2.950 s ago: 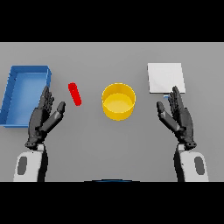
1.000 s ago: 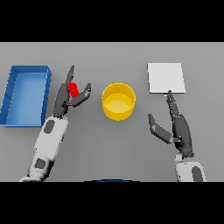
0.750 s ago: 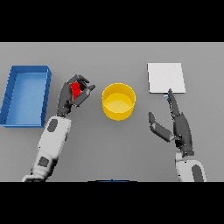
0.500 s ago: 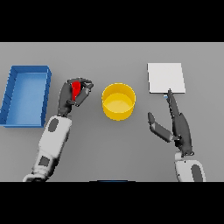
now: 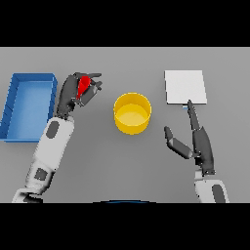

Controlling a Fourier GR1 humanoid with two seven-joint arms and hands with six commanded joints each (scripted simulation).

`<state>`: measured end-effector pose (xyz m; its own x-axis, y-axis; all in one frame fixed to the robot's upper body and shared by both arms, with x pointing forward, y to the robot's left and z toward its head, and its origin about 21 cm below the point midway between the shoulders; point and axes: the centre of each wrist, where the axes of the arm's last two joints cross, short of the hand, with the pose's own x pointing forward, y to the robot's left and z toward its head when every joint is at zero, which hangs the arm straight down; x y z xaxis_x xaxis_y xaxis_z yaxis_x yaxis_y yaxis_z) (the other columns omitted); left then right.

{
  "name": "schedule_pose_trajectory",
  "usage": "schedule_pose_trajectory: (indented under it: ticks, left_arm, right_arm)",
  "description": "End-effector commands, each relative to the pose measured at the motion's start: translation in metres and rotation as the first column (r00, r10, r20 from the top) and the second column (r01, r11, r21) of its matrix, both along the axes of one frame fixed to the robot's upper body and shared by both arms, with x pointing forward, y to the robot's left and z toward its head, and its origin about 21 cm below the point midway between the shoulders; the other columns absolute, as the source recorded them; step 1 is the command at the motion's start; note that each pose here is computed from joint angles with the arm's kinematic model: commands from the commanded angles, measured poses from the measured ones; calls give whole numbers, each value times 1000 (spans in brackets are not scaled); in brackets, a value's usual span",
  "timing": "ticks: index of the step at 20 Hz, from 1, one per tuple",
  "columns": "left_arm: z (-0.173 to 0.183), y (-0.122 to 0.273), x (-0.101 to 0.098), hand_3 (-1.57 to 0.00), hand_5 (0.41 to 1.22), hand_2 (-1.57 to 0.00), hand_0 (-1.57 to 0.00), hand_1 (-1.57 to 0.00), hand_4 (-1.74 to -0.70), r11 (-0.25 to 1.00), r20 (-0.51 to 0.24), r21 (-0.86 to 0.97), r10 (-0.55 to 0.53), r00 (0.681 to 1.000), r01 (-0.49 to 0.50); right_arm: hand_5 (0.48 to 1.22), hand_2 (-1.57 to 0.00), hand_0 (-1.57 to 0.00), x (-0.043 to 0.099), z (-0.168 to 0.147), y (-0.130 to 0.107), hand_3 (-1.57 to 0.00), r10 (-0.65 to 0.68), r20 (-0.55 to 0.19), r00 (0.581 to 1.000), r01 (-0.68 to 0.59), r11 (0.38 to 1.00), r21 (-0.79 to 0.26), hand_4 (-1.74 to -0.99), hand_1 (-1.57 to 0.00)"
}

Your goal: Pick up the red beaker and tilt it to pour out 1 green nut into yellow bowl. Pick up the yellow bowl and place it on the metallic measuring scale.

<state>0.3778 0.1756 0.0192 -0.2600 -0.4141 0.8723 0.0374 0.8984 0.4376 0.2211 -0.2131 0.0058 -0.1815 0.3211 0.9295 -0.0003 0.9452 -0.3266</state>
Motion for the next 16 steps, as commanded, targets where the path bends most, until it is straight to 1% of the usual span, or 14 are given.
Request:
schedule_pose_trajectory:
  ticks: [1,3,6,8,9,11,12,13,14,15,16]
  left_arm:
    - [8,-2,1,-1546,1137,-1554,-1553,-1554,-1732,996,9,89,-20,1000,19]
    - [22,-3,2,-1555,1136,-1560,-1559,-1560,-1735,965,15,254,-76,997,69]
    - [29,-7,1,-1555,1123,-1560,-1559,-1560,-1735,933,-2,344,-109,994,103]
    - [29,-12,0,-1555,1136,-1560,-1559,-1560,-1735,922,-20,370,-117,993,116]
    - [34,-9,3,-1558,1144,-1562,-1562,-1562,-1736,896,-20,425,-131,991,127]
    - [49,-19,11,-1563,1152,-1565,-1565,-1565,-1738,812,-20,564,-168,986,150]
    - [53,-24,13,-1564,1153,-1566,-1566,-1566,-1739,756,-21,634,-194,981,163]
    - [59,-33,15,-1566,1166,-1567,-1567,-1567,-1739,693,-22,698,-231,973,180]
    - [60,-39,17,-1567,1177,-1568,-1568,-1568,-1739,635,-35,747,-259,965,198]
    - [66,-44,21,-1568,1186,-1569,-1569,-1569,-1740,572,-50,796,-265,963,198]
    - [70,-47,25,-1568,1193,-1569,-1569,-1569,-1740,511,-63,836,-278,959,203]
  right_arm:
    - [658,1,1,0,3,0,1,9,6,1000,-9,1000,4,-1101,1]
    - [661,1,1,2,1,1,1,11,-8,1000,-11,1000,-4,-1092,1]
    - [668,1,1,1,3,-1,1,17,11,1000,-17,1000,8,-1092,1]
    - [664,1,1,0,0,0,1,5,-13,1000,-5,1000,-1,-1092,1]
    - [666,1,1,-2,1,1,1,13,-3,1000,-13,1000,1,-1096,1]
    - [679,1,1,-3,2,-1,1,28,10,1000,-28,1000,8,-1086,1]
    - [685,1,1,-1,3,0,1,29,4,1000,-29,1000,10,-1069,1]
    - [690,1,1,-3,1,2,1,36,6,999,-36,999,6,-1062,1]
    - [692,1,1,-3,0,2,1,32,2,999,-32,999,-2,-1056,1]
    - [691,1,1,-1,1,4,1,28,-1,1000,-28,1000,-2,-1054,1]
    - [691,1,1,-1,2,3,1,35,9,999,-35,999,-2,-1062,1]
